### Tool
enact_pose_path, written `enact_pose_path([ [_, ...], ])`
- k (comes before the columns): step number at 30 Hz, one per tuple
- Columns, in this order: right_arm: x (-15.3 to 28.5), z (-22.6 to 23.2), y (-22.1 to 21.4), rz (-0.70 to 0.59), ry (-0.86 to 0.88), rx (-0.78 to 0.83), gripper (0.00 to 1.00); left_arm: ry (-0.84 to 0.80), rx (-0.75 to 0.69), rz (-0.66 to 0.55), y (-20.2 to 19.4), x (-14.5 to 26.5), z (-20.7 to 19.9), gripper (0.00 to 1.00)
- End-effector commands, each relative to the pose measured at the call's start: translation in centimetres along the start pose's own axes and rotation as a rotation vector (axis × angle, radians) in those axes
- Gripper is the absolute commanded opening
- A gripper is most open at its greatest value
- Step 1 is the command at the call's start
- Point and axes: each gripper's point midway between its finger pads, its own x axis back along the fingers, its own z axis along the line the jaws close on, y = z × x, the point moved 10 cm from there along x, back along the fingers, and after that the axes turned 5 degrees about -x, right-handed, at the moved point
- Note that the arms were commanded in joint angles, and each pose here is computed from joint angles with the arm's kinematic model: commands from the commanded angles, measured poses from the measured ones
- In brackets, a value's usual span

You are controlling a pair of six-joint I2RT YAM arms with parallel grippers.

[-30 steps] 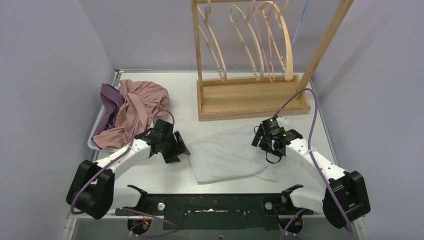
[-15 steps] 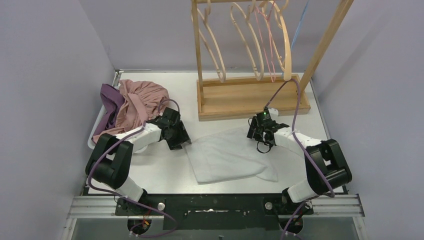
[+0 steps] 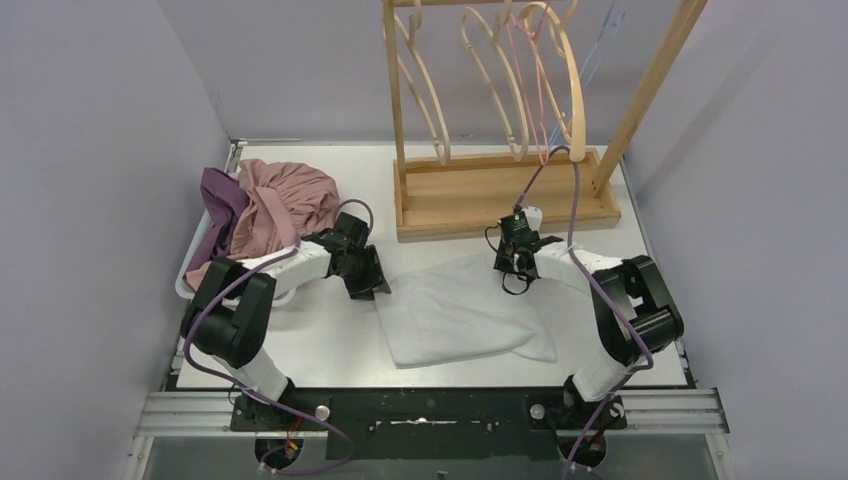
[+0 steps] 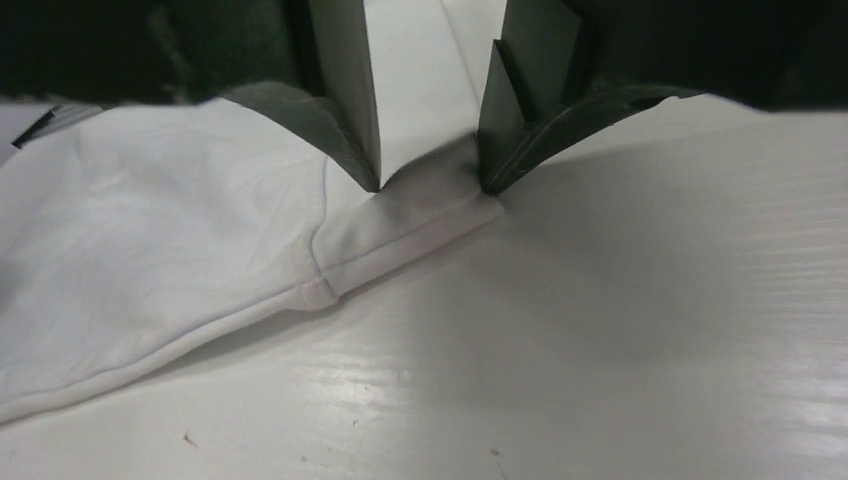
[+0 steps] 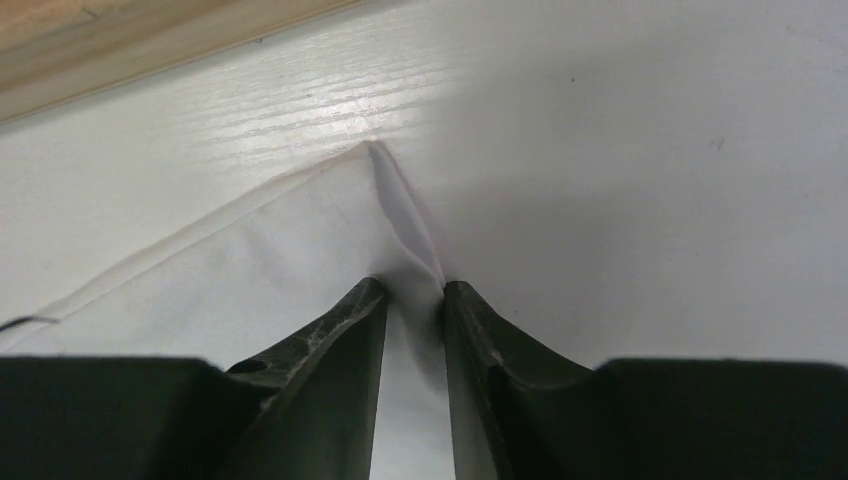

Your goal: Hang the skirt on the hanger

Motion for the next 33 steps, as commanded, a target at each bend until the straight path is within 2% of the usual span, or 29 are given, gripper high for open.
enact_pose_path([
  [1,-0.5,0.8,-0.4,-0.002,0.03,-0.041,0.18,-0.014,-0.007,0.127,-2.1,-1.0,1.1,0.37],
  [3,-0.1,0.7,-0.5,-0.018,0.031,-0.059,0.03,-0.036,0.004,0.131,-2.4,-1.2,1.1,0.23],
  [5,0.4,0.3,-0.8,-0.035,0.028,-0.082,0.0,-0.061,0.005,0.1,-2.3,-0.9,0.9,0.03],
  [6,0.9,0.2,-0.9,-0.047,0.033,-0.094,0.0,-0.072,0.0,0.078,-2.1,-0.6,0.7,0.0],
  [13,6.3,-1.2,-2.6,-0.154,0.125,-0.167,0.0,-0.139,-0.042,-0.139,-1.2,4.1,-0.3,0.0],
  [20,14.2,-2.9,-2.5,-0.285,0.286,-0.237,0.0,-0.323,-0.141,-0.347,-2.1,11.5,-1.3,0.0],
  [25,20.7,-4.0,-1.6,-0.368,0.457,-0.195,0.0,-0.446,-0.212,-0.449,-3.5,17.2,-1.8,0.0],
  [33,29.0,-5.8,-2.1,-0.416,0.74,-0.061,0.0,-0.642,-0.286,-0.52,-7.1,24.7,-1.6,0.0],
])
